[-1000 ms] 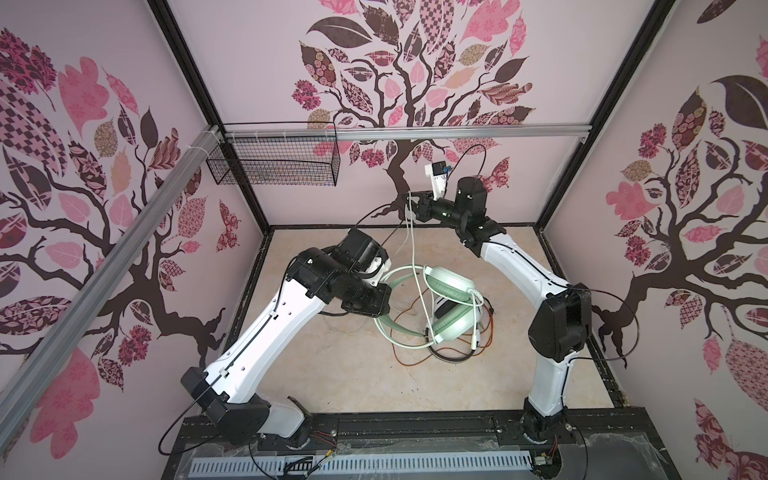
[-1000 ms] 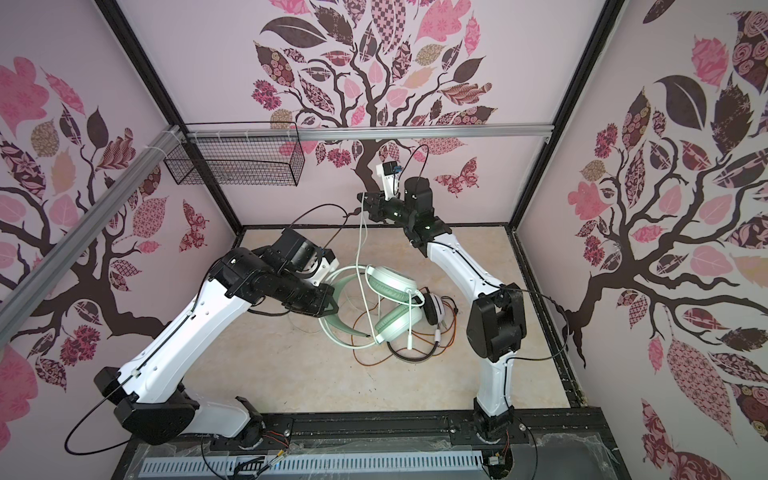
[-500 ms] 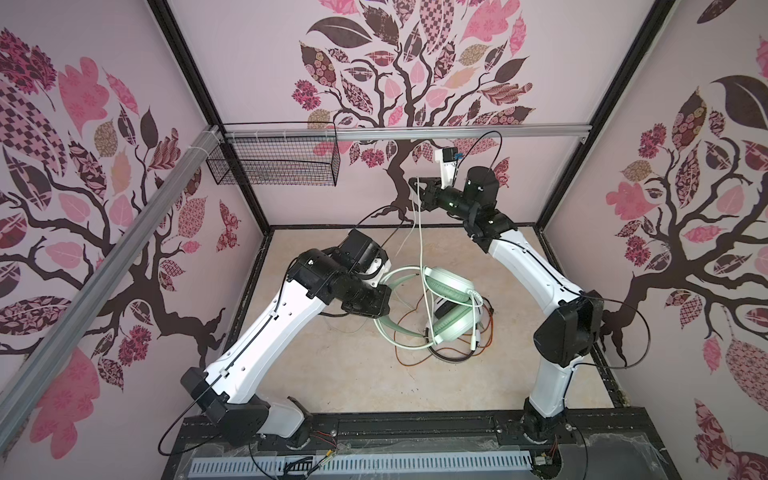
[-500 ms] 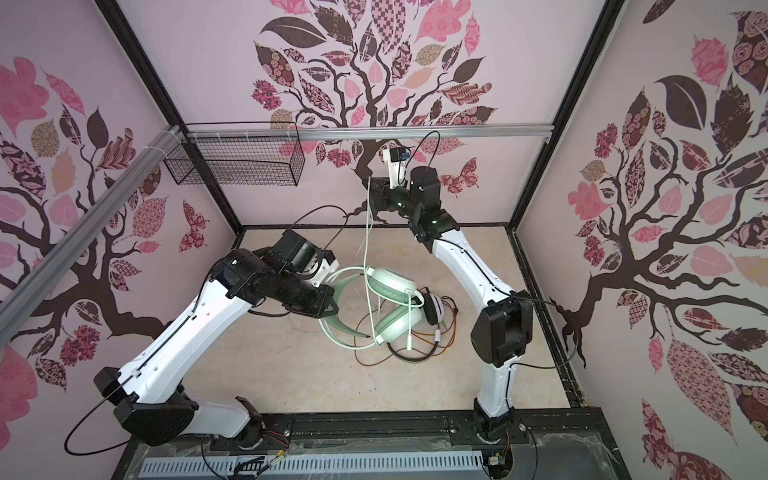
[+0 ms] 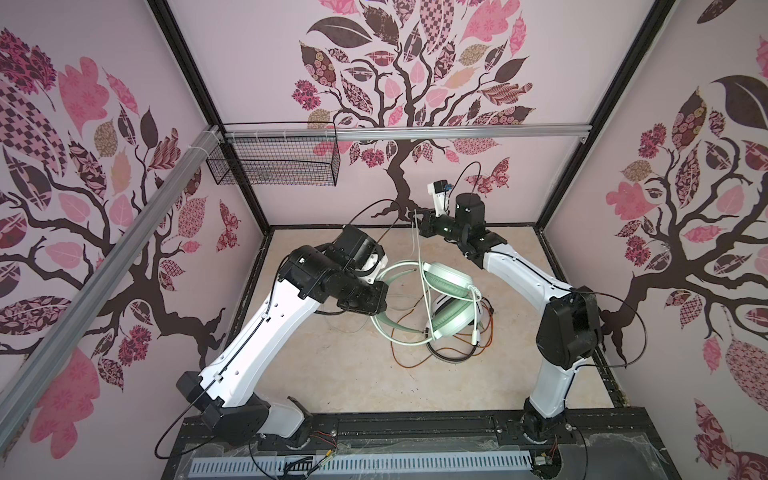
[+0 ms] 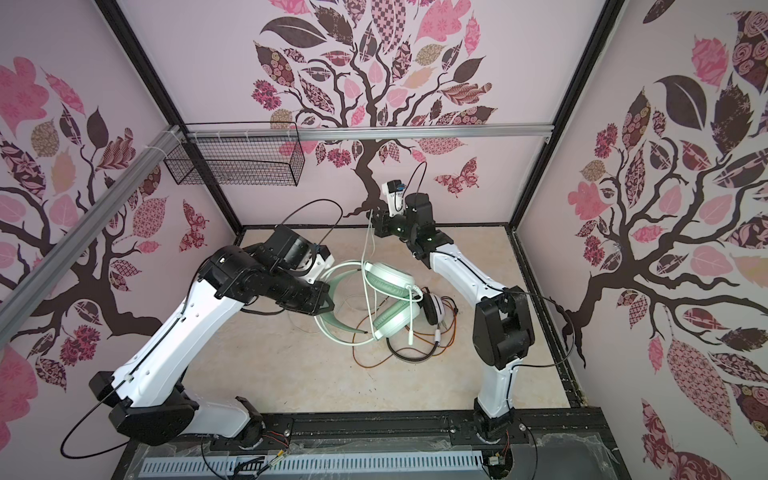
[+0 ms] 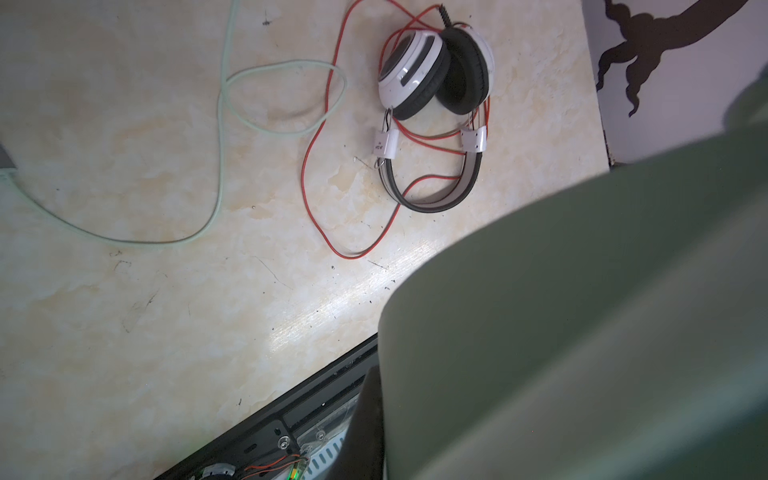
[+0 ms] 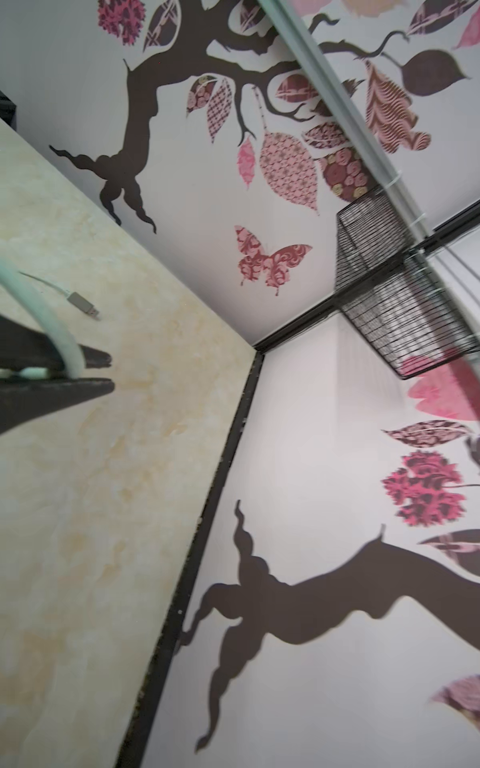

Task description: Wrap the headphones

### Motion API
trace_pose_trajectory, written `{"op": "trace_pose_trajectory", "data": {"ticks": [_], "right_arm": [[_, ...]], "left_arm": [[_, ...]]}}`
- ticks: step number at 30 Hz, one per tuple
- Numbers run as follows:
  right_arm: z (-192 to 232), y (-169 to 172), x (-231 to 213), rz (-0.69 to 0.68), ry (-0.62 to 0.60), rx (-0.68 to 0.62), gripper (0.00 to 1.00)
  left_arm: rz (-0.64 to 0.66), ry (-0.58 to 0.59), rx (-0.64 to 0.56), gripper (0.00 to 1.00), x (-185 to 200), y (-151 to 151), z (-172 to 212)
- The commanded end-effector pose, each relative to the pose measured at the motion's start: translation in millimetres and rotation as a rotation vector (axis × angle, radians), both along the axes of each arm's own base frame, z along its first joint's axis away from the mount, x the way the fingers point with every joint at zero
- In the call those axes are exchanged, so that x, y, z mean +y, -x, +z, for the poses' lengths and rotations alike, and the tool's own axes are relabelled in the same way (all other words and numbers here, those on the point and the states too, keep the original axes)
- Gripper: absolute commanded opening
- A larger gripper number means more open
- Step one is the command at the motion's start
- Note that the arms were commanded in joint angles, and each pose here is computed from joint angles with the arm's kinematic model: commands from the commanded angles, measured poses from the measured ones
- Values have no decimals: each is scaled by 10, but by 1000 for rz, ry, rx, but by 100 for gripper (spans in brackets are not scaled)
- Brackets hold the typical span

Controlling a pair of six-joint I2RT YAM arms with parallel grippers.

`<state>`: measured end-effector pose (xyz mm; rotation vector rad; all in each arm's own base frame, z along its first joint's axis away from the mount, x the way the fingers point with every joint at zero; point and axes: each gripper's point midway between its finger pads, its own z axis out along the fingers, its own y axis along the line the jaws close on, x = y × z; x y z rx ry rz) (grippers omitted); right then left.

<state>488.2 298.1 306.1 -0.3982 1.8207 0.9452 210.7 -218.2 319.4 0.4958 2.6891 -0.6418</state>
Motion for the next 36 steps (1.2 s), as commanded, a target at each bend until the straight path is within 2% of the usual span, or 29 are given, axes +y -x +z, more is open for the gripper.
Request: {"op": "trace_pose_trajectory", "data": {"ticks": [1, 4, 11, 14, 18, 23, 28, 36], "right_arm": [[90, 112, -103, -4, -60, -36, 0], [-156, 371, -79, 70, -115, -9, 0], [-335, 1119, 6, 308, -304, 19, 2], [-431, 1412, 101, 390, -335, 41, 2], [-518, 1687, 270, 452, -332, 42, 8], [-557, 1702, 401, 465, -364, 35, 15], [-557, 1555, 472, 465, -429, 24, 29], [-829, 1474, 490, 432, -400, 43, 44]], "left_arm": [[-45, 124, -153, 0, -43, 38, 587], [-4, 141, -203, 0, -24, -88, 750], [69, 175, -292, 0, -5, -498, 1054], [73, 190, -295, 0, -71, -626, 1088], [67, 222, -282, 0, -161, -693, 1117], [56, 256, -276, 0, -204, -661, 1169], [54, 276, -280, 0, -196, -617, 1220], [73, 282, -302, 0, -125, -619, 1283]]}}
